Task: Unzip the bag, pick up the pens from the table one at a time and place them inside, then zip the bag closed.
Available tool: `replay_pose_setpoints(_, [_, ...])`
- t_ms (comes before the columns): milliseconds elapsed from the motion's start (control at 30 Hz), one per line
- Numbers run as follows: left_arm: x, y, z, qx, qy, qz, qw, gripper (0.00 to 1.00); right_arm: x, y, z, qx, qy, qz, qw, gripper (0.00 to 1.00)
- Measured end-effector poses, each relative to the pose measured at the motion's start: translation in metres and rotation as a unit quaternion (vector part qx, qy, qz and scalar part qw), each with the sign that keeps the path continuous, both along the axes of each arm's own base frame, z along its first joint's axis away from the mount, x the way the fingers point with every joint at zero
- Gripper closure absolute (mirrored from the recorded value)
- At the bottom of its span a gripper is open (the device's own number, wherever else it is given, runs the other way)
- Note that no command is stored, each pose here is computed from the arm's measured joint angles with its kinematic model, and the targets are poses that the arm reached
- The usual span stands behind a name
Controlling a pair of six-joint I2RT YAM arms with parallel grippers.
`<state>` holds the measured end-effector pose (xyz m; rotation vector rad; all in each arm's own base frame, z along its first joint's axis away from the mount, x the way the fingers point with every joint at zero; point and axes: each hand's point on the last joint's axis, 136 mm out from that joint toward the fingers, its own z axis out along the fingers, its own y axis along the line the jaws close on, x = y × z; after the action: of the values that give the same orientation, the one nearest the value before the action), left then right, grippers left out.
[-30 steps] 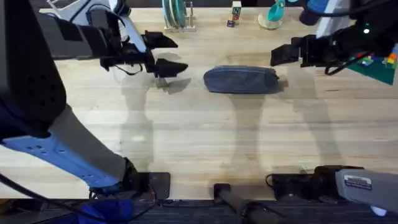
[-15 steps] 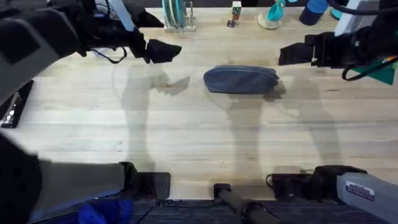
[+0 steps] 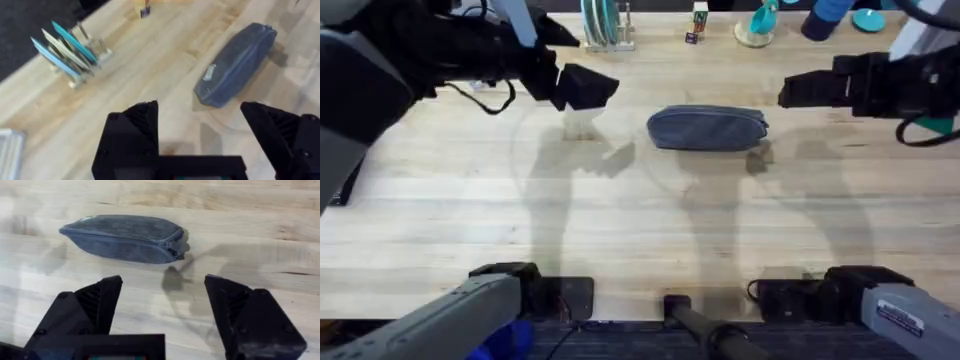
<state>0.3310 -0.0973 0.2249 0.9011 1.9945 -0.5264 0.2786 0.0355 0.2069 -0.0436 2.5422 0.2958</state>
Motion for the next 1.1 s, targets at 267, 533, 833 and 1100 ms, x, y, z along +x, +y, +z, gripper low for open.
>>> replay_pose_setpoints(267, [-0.021,0.004,-0.012,0.008,0.056,0.016,0.998,0.006,-0.014,0.003,0.0,0.013,0.017,-0.005,1.0,0.005])
replay_pose_setpoints(533, [-0.021,0.006,-0.015,0.015,0.062,0.023,0.998,0.006,-0.02,-0.003,-0.002,0.035,0.033,-0.023,0.999,0.005])
replay_pose_setpoints(833, [-0.021,0.007,-0.015,0.016,0.062,0.023,0.998,0.006,-0.013,-0.02,-0.001,0.108,0.032,-0.041,0.993,0.005])
replay_pose_setpoints(1100, [-0.021,0.007,-0.015,0.016,0.062,0.023,0.998,0.006,-0.004,-0.035,-0.022,0.206,0.052,-0.037,0.977,0.006])
